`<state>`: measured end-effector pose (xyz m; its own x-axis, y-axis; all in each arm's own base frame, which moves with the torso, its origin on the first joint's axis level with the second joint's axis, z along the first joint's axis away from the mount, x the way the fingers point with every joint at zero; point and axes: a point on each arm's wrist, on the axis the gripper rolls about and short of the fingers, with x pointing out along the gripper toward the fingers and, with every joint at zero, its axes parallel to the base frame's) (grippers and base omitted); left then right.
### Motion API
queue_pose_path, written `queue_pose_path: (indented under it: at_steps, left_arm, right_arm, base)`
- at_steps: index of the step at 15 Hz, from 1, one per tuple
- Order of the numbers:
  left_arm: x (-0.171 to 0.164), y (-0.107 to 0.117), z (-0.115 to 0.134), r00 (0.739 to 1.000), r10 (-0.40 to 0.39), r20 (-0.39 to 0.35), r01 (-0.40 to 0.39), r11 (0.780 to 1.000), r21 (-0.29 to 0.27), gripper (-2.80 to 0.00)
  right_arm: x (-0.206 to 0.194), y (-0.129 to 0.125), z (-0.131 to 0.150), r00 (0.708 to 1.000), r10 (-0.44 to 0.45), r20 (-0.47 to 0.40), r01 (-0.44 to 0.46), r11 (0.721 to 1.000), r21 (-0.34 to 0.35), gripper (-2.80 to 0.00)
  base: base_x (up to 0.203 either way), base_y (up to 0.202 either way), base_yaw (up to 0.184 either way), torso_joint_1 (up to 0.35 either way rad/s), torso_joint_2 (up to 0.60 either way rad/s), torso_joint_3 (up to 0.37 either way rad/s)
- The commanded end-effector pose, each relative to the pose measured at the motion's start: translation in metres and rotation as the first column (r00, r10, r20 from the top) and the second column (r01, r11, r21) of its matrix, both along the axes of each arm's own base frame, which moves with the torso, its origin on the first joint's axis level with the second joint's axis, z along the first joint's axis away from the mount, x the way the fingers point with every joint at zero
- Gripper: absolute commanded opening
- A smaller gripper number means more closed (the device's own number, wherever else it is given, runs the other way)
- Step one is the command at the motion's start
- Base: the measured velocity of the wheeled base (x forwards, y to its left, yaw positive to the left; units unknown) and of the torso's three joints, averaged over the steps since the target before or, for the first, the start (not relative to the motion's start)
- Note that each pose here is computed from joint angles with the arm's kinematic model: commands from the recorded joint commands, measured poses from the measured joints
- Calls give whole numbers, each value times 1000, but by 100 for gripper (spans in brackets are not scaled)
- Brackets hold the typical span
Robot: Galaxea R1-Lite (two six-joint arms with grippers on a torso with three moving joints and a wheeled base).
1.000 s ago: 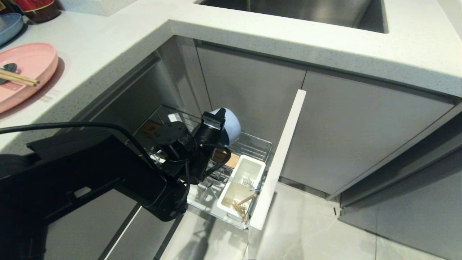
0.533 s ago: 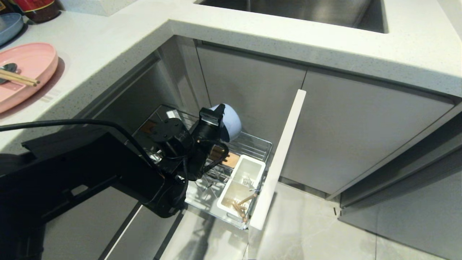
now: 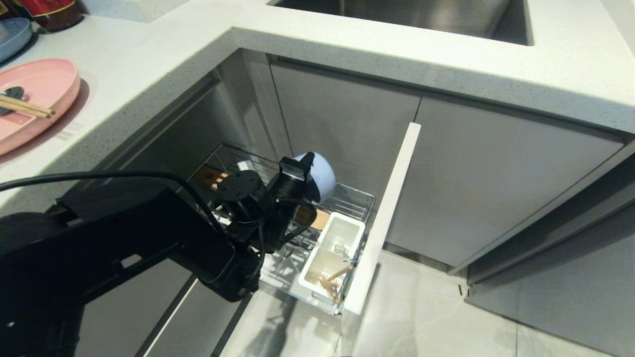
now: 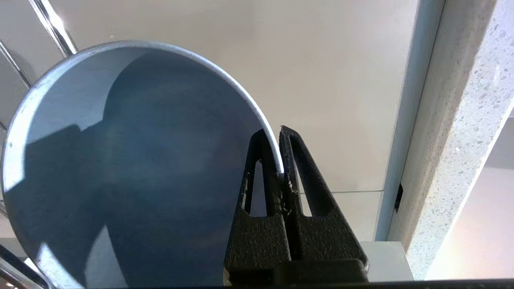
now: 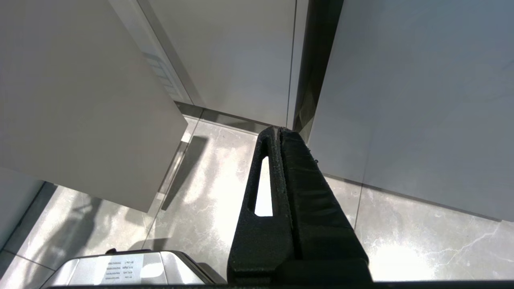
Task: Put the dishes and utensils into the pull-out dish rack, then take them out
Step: Pick up the bowl and place it in the cupboard
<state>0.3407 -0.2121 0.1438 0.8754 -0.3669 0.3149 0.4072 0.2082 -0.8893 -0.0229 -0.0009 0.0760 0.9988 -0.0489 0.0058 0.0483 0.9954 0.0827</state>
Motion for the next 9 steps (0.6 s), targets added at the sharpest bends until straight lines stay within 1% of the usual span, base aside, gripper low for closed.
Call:
queue_pose_path:
  at_steps: [1,6,9]
  left_arm:
    - [2,-1,-6,1000,0,-10,0,1000,-3,-280]
    - [5,-3,-13,1000,0,-25,0,1000,7,-280]
    - [5,-3,-13,1000,1,-24,-1,1000,6,-280]
  right_arm:
    - [0,0,0,1000,0,5,0,1000,0,-280]
    - [0,0,0,1000,-1,5,1,1000,0,-280]
    - [0,0,0,1000,0,5,0,1000,0,-280]
  base:
    - [0,0,0,0,0,0]
    - [0,0,0,0,0,0]
    - [0,0,0,0,0,0]
